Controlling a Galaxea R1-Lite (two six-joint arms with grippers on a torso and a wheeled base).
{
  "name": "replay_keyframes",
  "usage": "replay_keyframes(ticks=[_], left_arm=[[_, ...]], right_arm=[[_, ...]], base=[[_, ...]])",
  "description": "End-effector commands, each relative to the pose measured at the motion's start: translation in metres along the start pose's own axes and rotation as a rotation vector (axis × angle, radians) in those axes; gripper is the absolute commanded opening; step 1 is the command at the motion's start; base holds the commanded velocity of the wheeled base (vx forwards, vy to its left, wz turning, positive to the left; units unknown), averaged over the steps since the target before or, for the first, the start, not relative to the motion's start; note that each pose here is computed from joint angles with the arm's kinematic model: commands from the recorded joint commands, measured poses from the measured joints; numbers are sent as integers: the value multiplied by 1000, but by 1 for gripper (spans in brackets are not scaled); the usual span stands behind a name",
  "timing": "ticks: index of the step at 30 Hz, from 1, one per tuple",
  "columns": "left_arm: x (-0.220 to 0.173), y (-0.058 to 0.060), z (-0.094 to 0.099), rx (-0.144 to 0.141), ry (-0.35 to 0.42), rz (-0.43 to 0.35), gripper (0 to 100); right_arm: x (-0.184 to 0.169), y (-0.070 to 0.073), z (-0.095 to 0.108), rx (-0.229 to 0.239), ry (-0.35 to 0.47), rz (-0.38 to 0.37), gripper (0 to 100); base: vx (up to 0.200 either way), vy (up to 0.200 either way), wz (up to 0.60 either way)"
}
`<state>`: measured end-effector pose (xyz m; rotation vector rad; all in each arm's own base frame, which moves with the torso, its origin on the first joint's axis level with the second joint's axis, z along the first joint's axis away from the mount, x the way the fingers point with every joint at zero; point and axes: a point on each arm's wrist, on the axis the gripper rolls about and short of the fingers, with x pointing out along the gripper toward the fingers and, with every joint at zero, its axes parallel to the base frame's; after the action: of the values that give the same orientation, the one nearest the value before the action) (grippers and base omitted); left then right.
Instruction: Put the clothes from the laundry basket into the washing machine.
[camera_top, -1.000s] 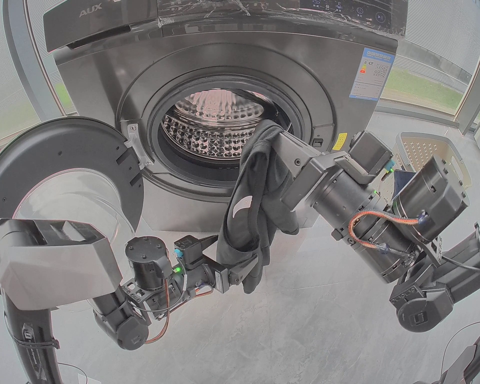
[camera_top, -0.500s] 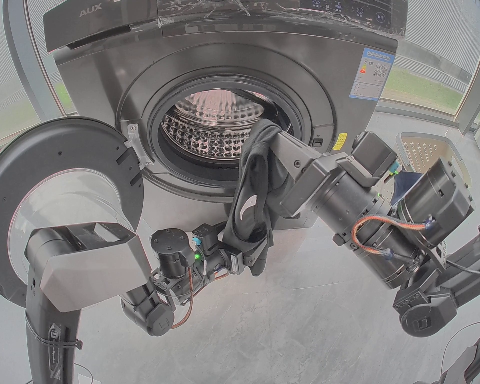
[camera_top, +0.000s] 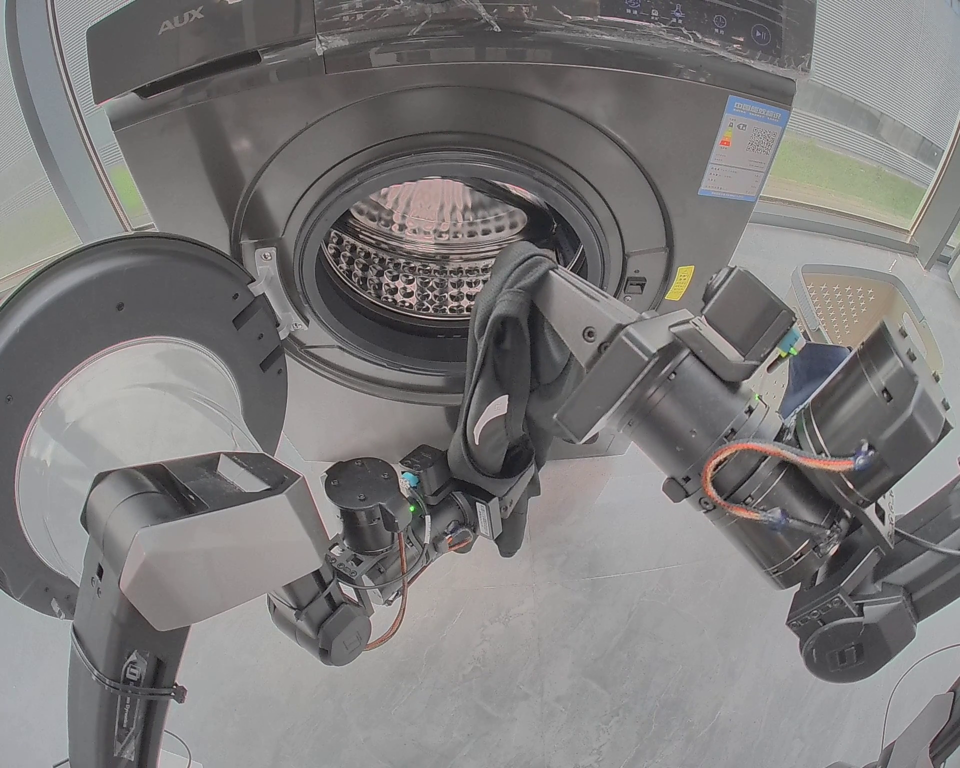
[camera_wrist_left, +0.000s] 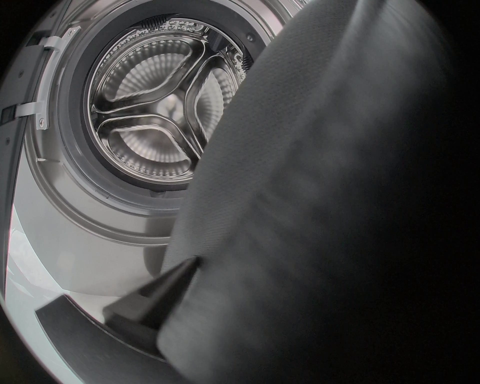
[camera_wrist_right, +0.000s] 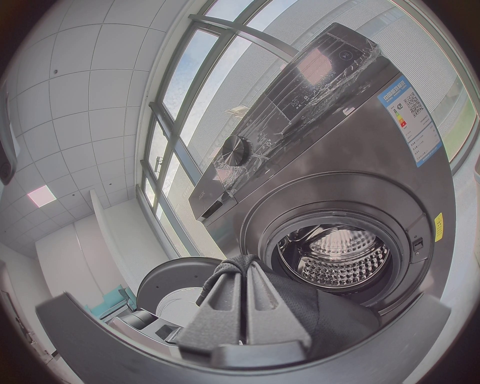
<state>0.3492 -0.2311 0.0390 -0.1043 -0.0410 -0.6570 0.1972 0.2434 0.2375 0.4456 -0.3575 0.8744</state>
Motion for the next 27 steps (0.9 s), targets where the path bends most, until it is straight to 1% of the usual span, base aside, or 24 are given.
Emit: replay_keyframes(ticks=[1, 3, 4, 5, 6, 8, 11, 14, 15, 16, 17, 18, 19, 20, 24, 27], left_arm=[[7, 2, -3, -6, -18, 15, 0], [10, 5, -2, -25, -36, 39, 0], [10, 6, -1, -29, -38, 48, 0], [10, 6, -1, -31, -38, 49, 0], [9, 7, 1, -34, -39, 55, 0], [6, 13, 5, -32, -42, 72, 0], [-2, 16, 26, -33, -73, 98, 0], [-14, 18, 47, -48, -98, 108, 0], [-16, 17, 50, -51, -102, 107, 0], [-24, 16, 62, -58, -116, 107, 0], [-30, 14, 70, -62, -123, 104, 0], [-31, 14, 71, -63, -125, 104, 0], [-43, 10, 85, -70, -137, 99, 0], [-50, 8, 91, -72, -143, 95, 0], [-74, -2, 110, -69, -156, 75, 0], [-89, -11, 122, -69, -172, 48, 0]], right_arm=[[-2, 0, 1, 1, -2, -10, 0], [-4, -5, 4, -8, 1, -33, 0], [-5, -7, 4, -12, 0, -39, 0], [-6, -9, 4, -13, 2, -43, 0], [-8, -15, 5, -25, 7, -67, 0], [-11, -24, 8, -39, -1, -100, 0], [-16, -29, 12, -47, 0, -120, 0], [-21, -36, 9, -58, 21, -144, 0], [-22, -37, 9, -59, 22, -147, 0], [-24, -43, 7, -68, 34, -170, 0], [-26, -47, 6, -74, 42, -184, 0], [-26, -49, 6, -76, 42, -188, 0], [-29, -55, 3, -81, 56, -208, 0], [-28, -58, -1, -84, 66, -218, 0], [-27, -70, -13, -93, 90, -246, 0], [-28, -72, -18, -92, 104, -252, 0]], base=[[0, 0, 0], [0, 0, 0], [0, 0, 0], [0, 0, 0], [0, 0, 0], [0, 0, 0], [0, 0, 0], [0, 0, 0], [0, 0, 0], [0, 0, 0], [0, 0, 0], [0, 0, 0], [0, 0, 0], [0, 0, 0], [0, 0, 0], [0, 0, 0]])
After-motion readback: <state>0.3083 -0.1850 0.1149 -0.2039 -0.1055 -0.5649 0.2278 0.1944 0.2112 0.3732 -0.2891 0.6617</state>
